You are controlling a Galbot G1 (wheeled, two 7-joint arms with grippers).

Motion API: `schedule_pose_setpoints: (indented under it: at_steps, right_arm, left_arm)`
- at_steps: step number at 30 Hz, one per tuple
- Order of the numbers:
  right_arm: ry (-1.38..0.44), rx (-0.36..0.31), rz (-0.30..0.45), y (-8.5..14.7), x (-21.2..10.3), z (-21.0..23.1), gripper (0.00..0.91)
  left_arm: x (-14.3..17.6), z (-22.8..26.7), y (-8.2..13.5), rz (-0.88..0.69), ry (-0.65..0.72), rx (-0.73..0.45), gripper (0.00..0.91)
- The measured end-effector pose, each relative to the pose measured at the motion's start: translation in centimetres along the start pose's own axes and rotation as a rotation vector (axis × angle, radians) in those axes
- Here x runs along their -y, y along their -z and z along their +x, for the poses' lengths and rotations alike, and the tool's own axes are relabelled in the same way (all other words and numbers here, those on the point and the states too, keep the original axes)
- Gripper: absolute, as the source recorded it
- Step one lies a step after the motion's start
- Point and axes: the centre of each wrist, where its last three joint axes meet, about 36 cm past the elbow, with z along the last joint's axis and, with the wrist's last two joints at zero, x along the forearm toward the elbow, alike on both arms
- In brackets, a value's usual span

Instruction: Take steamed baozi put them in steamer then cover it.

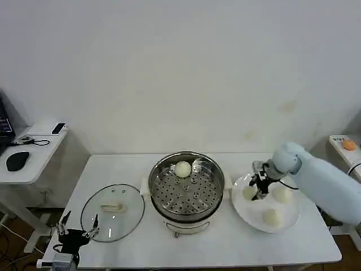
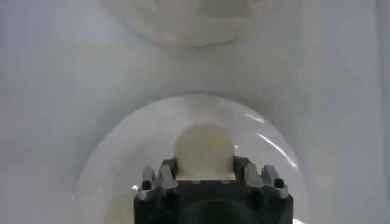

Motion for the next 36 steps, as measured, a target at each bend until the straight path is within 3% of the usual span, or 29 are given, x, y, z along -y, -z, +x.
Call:
schedule_pose_setpoints:
  at_steps: [9, 16, 27, 36]
  right_arm:
    - [-0.067, 0.082, 0.064, 5.9, 3.3, 8.7, 0.615]
    - [-0.042, 0.167, 0.094, 11.7, 4.7, 11.2, 0.615]
    - [0.065, 0.202, 0.155, 20.9, 5.5, 7.9, 0.615]
    - [0.165, 0.189, 0.192, 26.3, 4.9, 2.1, 0.615]
  left_arm:
    - [0.3, -0.7, 0.6, 0.005, -0.004, 0.023, 0.907]
    - [0.2, -0.6, 1.3, 0.016, 0.003, 0.04, 0.907]
    - [0.5, -0.3, 2.0, 0.034, 0.013, 0.059, 0.907]
    - [0.1, -0.4, 2.8, 0.049, 0.035, 0.083, 0.907]
